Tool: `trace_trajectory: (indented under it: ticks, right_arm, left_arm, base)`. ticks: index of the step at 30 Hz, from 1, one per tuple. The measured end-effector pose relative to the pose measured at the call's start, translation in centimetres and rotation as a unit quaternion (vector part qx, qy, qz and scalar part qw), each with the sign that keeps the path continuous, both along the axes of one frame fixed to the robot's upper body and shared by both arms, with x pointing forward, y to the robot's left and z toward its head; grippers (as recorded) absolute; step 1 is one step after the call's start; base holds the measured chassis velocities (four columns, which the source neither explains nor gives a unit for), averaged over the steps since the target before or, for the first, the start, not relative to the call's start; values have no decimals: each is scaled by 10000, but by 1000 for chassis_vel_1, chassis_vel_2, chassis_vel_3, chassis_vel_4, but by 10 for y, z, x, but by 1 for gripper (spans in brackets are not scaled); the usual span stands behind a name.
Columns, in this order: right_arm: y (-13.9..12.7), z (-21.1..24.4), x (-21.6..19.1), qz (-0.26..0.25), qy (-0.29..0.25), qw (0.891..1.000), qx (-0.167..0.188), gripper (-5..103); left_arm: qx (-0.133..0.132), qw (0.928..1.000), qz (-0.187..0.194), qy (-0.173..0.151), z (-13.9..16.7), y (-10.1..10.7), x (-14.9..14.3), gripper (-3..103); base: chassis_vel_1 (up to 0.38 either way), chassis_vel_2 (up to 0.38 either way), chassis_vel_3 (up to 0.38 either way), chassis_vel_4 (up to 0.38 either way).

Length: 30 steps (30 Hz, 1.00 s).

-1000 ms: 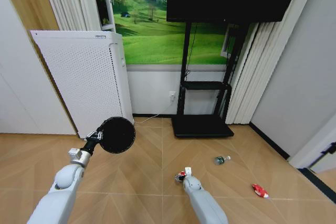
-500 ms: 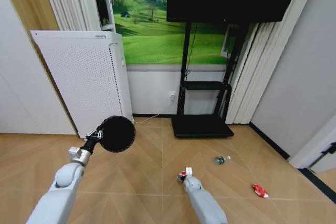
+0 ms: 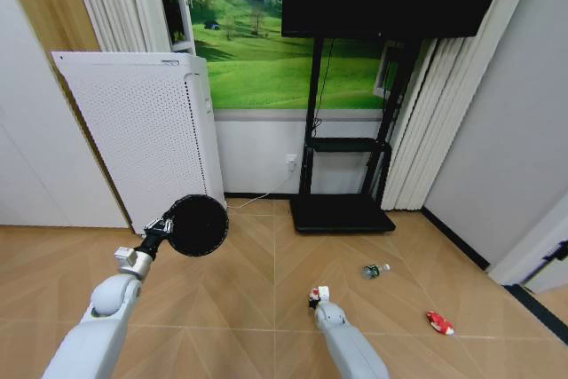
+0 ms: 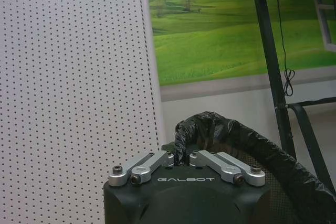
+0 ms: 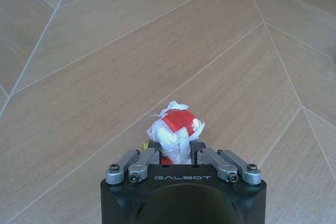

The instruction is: Pick up the trash bin and place the garbage on the floor into it.

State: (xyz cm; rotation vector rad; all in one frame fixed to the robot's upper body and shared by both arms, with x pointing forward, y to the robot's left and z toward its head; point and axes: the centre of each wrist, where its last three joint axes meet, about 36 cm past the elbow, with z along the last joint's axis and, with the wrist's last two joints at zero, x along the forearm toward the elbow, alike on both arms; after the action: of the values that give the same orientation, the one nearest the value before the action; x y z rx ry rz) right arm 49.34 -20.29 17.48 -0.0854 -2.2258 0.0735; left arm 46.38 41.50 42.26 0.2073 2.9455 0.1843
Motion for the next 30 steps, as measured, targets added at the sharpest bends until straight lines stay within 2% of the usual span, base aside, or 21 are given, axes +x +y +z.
trace_trajectory:
  ticks: [2,7,9,13,20,21,24,30]
  right_arm:
    - [-2,-1,-6,-2,-10,10000,0,21]
    - [-4,4,-13,-74,-113,9998,167,20]
    - [-10,14,-16,-130,-246,9989,385,20]
    - [-19,24,-17,-197,-386,9977,521,20]
    - [-44,80,-5,-478,-1006,9892,958,20]
    - [-44,80,-5,-478,-1006,9892,958,20]
    - [-53,115,-7,-486,-1436,9825,1079,20]
    - [-62,148,-23,-426,-1865,9751,1126,20]
  left_arm:
    - [-6,10000,-28,5,-1,-2,2,8]
    - [-8,9998,-183,62,-11,-3,8,8]
    - [44,9996,-272,73,-15,-4,15,8]
    - [83,9992,-379,88,-19,-10,23,8]
    - [215,9974,-681,107,-19,-32,55,8]
    - [215,9974,-681,107,-19,-32,55,8]
    - [241,9966,-788,68,-15,-46,68,8]
    - [282,9962,-819,133,-21,-53,76,8]
  base:
    - [0,0,0,0]
    - [0,0,0,0]
    - [0,0,0,0]
    - [0,0,0,0]
    - [0,0,0,0]
    - [0,0,0,0]
    - [0,0,0,0]
    - [0,0,0,0]
